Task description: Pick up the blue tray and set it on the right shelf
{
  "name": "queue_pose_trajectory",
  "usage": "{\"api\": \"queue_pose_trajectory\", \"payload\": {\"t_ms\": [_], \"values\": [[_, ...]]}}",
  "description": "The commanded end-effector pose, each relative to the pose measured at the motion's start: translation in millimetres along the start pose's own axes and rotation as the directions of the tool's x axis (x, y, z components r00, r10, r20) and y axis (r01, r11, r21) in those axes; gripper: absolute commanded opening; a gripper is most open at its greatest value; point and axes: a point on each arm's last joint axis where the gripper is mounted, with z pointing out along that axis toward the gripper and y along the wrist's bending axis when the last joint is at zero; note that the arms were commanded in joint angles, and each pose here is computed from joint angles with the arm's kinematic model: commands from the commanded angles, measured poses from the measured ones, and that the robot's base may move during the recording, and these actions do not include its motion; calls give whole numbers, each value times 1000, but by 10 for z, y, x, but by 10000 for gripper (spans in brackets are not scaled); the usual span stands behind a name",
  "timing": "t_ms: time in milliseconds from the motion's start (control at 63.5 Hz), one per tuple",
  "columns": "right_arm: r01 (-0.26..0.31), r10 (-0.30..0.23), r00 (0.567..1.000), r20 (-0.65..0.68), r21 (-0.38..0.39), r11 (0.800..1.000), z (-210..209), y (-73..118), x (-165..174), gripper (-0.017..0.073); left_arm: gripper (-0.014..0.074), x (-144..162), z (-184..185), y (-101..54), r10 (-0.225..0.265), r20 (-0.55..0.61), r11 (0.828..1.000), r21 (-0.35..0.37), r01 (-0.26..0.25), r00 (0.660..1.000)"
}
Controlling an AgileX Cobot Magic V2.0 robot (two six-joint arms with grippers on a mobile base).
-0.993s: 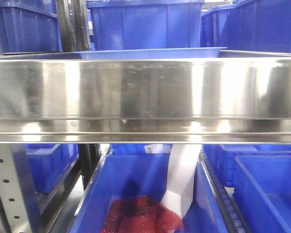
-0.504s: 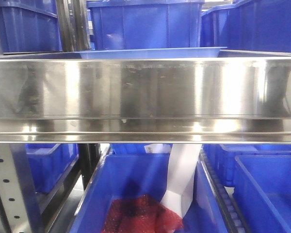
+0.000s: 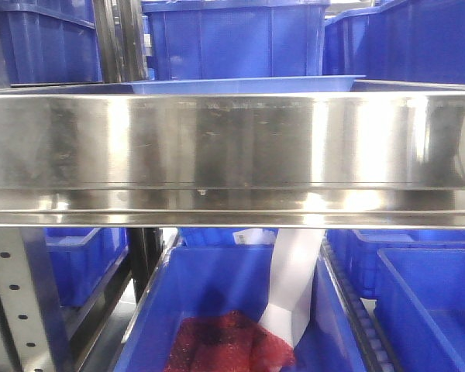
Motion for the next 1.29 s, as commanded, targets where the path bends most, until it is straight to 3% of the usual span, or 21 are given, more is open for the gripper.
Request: {"api": "queue_pose_trajectory", "payload": {"t_ms": [0, 158, 347, 1135, 1213, 1277], "values": [[27, -25, 993, 112, -12, 1000, -13, 15, -174, 54, -48, -6, -16, 21, -8, 143, 997, -76, 20, 990], [27, -25, 994, 111, -12, 1000, -11, 15, -173, 54, -48, 439, 163, 135, 5, 215, 974, -223, 44, 977], [27, -25, 993, 111, -12, 1000, -12, 15, -174, 54, -48, 895, 367, 235, 22, 278, 961, -271, 57, 960], [27, -25, 993, 113, -12, 1000, -12, 15, -175, 54, -48, 887, 364, 233, 19, 269, 961, -270, 57, 963], [-29, 30, 995, 97, -16, 999, -9, 14, -159, 54, -48, 887, 364, 233, 19, 269, 961, -270, 57, 963], [-23, 22, 996, 83, 17, 1000, -8, -7, -144, 54, -48, 887, 364, 233, 19, 269, 961, -270, 57, 963]]}}
